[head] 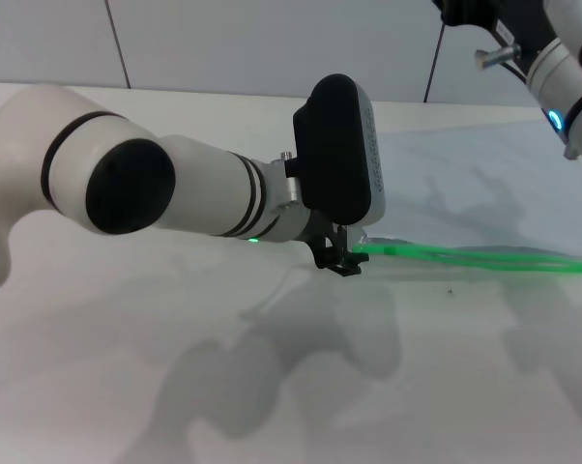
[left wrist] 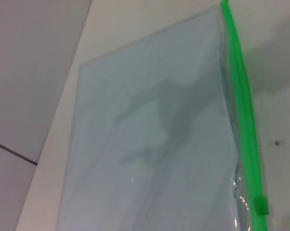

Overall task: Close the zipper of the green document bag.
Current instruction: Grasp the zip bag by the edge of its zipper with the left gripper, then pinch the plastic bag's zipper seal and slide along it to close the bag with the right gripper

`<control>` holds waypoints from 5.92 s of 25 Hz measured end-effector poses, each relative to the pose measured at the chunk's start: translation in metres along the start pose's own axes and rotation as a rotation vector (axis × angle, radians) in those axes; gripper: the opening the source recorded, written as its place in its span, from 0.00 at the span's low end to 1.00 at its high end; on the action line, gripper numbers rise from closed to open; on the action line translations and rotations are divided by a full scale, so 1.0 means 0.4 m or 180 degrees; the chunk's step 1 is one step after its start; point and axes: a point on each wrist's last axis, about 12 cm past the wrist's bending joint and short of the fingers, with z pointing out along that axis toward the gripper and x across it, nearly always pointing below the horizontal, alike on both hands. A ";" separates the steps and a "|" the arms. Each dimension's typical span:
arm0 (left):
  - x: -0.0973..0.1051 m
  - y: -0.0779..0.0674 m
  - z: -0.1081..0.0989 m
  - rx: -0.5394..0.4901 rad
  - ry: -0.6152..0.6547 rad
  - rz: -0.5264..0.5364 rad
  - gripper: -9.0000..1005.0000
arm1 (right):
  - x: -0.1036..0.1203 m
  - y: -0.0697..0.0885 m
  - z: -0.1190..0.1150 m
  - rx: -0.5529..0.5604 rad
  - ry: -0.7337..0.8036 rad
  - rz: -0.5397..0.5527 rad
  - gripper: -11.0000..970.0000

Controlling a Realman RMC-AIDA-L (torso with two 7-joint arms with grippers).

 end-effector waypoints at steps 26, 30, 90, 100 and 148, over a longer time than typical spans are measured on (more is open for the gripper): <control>0.016 -0.008 0.032 -0.0173 -0.0358 0.0045 0.88 | -0.003 0.011 0.003 -0.0050 -0.0006 -0.0011 0.69; 0.027 -0.008 0.038 -0.0197 -0.0336 0.0027 0.88 | -0.003 0.011 0.003 -0.0051 -0.0008 -0.0011 0.69; 0.044 -0.013 0.063 -0.0582 -0.0515 0.0078 0.07 | -0.018 0.025 -0.006 -0.0151 -0.0017 -0.0003 0.64; 0.044 -0.017 0.037 -0.0788 -0.0664 -0.0034 0.06 | -0.030 -0.049 -0.007 -0.0219 0.0326 0.0138 0.63; 0.053 -0.017 -0.075 -0.1224 -0.1006 -0.0251 0.06 | 0.051 -0.077 -0.087 -0.1724 0.0854 -0.1362 0.59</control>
